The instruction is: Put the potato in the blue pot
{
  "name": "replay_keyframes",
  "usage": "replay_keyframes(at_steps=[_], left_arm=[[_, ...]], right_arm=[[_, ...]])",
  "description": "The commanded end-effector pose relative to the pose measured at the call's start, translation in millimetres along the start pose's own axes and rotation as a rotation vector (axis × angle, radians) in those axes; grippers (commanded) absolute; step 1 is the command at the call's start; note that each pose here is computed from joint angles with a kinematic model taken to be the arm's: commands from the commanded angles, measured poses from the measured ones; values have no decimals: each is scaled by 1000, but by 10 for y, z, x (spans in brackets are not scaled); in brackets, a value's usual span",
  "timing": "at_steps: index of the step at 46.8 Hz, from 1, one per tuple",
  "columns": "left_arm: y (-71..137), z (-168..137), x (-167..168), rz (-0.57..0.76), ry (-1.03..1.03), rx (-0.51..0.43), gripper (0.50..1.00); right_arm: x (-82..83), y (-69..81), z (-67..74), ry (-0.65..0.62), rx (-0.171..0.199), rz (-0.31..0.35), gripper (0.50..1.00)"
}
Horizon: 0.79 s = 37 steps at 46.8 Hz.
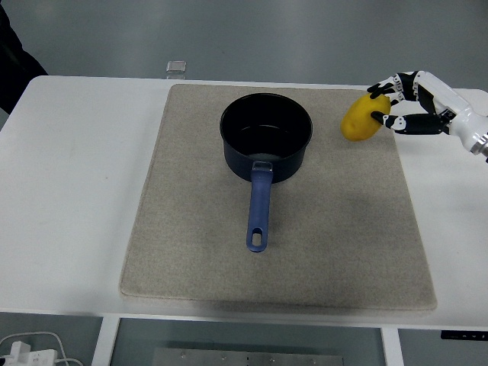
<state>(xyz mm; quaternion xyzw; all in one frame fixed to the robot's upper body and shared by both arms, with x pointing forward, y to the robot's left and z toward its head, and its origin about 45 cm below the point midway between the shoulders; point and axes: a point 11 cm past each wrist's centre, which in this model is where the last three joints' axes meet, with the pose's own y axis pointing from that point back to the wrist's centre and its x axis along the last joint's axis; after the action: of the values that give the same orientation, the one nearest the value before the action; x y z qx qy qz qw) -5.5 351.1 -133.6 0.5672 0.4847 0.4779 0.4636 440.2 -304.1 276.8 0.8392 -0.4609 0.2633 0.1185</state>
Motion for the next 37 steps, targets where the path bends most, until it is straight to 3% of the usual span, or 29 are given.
replay_keyframes(at_steps=[1, 19, 37], left_arm=[[0, 0, 0, 0, 0, 0, 996], [-1, 2, -26, -8, -1, 0, 996], [-1, 2, -26, -8, -1, 0, 996]], right_arm=[[5, -9, -12, 0, 3, 1, 500], [14, -217, -220, 12, 58, -3, 500], [-186, -594, -421, -6, 100, -41, 500]])
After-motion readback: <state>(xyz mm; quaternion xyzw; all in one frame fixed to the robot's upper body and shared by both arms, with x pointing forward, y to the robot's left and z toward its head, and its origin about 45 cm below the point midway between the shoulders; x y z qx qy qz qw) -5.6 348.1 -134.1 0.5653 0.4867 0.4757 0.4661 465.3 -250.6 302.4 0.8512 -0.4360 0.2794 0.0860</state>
